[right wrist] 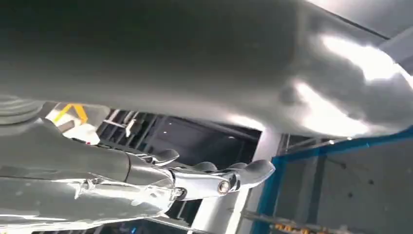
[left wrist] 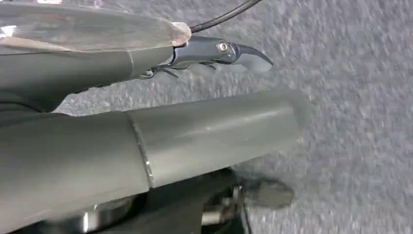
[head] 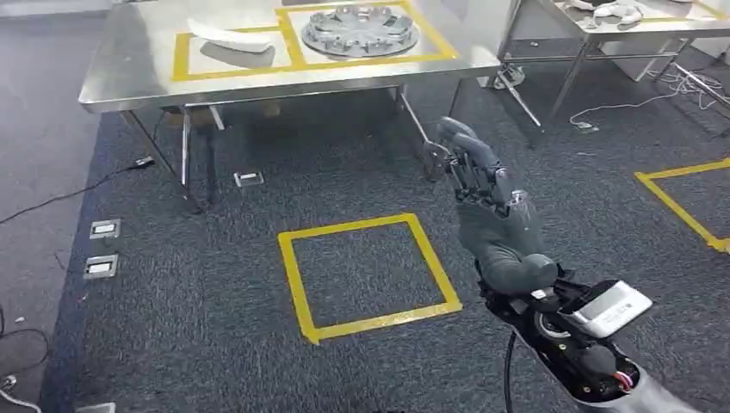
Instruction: Take the parts from the cabinet and place them on the table.
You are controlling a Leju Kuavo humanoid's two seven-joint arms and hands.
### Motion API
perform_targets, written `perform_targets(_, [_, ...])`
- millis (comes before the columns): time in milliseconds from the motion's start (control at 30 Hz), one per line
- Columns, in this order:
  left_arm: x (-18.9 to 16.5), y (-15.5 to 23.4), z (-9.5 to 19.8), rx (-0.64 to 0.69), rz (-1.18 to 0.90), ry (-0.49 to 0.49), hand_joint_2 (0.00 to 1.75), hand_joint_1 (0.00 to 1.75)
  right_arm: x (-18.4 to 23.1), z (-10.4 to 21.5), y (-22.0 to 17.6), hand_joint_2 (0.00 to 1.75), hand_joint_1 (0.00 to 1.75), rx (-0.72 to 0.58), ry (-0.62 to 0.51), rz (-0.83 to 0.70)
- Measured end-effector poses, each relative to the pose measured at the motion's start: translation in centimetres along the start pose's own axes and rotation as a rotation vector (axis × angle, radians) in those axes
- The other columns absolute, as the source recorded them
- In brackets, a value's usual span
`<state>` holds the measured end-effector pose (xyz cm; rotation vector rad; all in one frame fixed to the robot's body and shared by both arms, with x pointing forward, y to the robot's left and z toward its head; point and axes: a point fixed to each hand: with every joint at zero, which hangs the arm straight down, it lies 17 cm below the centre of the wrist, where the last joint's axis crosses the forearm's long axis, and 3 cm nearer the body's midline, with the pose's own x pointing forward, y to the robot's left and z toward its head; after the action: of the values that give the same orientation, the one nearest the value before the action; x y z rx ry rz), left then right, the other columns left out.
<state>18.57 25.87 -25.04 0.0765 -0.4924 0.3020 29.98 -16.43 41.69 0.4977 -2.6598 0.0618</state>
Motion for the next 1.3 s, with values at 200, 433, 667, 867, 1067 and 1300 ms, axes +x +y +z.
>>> perform_targets(200, [-0.7, 0.3, 0.2, 0.007, 0.01, 0.004, 0.0, 0.0, -0.3, 0.4, -0.6, 0.0, 0.0, -0.006, 0.022, 0.013])
perform_targets(433, [-0.9, 0.4, 0.2, 0.008, 0.021, 0.005, 0.0, 0.0, -0.5, 0.5, -1.5, 0.0, 0.0, -0.026, 0.038, 0.021])
perform_targets(667, [-1.5, 0.8, 0.3, 0.017, 0.025, 0.009, 0.0, 0.0, -1.5, 1.1, -3.3, 0.0, 0.0, -0.074, 0.087, 0.037])
perform_targets(867, [-1.5, 1.6, 0.3, 0.036, 0.045, 0.005, 0.0, 0.0, -3.8, 2.4, -7.0, 0.0, 0.0, -0.179, 0.187, 0.019])
perform_targets(1067, [-1.7, 1.8, 0.3, 0.042, 0.053, 0.005, 0.0, 0.0, -6.1, 4.6, -10.2, 0.0, 0.0, -0.224, 0.258, 0.049])
perform_targets(1300, [-1.9, 1.9, 0.4, 0.046, 0.063, 0.01, 0.0, 0.0, -10.2, 8.9, -15.6, 0.0, 0.0, -0.373, 0.422, 0.048])
